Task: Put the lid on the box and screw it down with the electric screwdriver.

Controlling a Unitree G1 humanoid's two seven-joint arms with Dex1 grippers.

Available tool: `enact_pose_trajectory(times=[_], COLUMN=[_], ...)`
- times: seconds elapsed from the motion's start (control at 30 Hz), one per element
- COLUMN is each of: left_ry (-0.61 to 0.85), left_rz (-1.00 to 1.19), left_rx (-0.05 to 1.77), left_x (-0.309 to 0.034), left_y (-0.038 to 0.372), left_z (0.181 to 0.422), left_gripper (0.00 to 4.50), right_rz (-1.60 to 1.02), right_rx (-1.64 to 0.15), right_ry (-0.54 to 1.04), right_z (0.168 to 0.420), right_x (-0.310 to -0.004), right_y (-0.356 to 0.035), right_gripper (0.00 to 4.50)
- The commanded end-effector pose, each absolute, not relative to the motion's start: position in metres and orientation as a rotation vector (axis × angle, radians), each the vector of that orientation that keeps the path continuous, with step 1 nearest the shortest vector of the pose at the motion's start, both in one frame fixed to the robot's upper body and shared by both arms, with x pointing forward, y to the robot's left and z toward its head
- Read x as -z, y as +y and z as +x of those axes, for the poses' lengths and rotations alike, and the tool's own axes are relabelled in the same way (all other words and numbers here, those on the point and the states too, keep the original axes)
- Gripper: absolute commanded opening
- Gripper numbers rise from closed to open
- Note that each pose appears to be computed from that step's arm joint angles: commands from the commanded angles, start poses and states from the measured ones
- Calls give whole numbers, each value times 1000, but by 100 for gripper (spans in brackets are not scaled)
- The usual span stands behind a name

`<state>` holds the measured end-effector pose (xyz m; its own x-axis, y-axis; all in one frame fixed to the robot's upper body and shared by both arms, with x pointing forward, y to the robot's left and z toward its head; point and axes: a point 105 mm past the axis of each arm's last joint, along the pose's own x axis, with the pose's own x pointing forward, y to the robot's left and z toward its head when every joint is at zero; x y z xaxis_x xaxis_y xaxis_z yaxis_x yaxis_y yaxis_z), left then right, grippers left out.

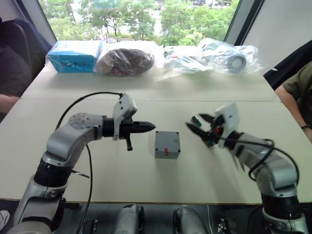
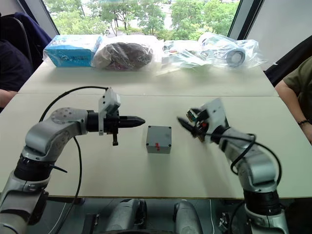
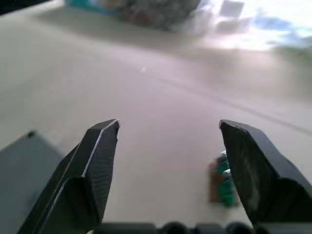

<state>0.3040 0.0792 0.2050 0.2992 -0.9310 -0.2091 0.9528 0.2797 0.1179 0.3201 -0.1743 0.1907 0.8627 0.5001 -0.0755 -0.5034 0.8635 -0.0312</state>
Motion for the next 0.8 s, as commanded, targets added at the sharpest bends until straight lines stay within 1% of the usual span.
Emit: enact_pose_trajectory(times=[0.03,0.07,0.1,0.13,0.2,0.23,0.3,0.37,0.53,0.67,0.8], left_ry=[-8,-18,-27,-43,-58,-60,-55,-49,-47,-39,-27], left_rz=[339,367,384,409,453,470,491,522,549,546,520], left_rx=[1419,1449,1472,1494,1527,1539,1568,1584,1576,1543,1508], left_x=[-230,-231,-232,-232,-232,-231,-226,-221,-218,-216,-214], left_y=[62,59,56,53,47,46,42,40,39,44,46], left_z=[287,283,280,279,276,275,272,269,269,267,268], left_gripper=[0,0,0,0,0,0,0,0,0,0,0], right_rz=[-136,-160,-167,-183,-178,-171,-118,-51,-5,0,-38], right_rx=[-415,-386,-351,-339,-295,-273,-342,-406,-409,-405,-409], right_ry=[198,254,327,454,628,679,779,839,926,959,1003], right_z=[321,321,321,318,312,312,307,304,309,324,330], right_x=[-221,-223,-221,-212,-200,-196,-185,-176,-162,-152,-143], right_y=[-226,-237,-248,-259,-278,-285,-282,-276,-279,-280,-283], right_gripper=[419,445,445,445,445,445,445,445,445,445,445])
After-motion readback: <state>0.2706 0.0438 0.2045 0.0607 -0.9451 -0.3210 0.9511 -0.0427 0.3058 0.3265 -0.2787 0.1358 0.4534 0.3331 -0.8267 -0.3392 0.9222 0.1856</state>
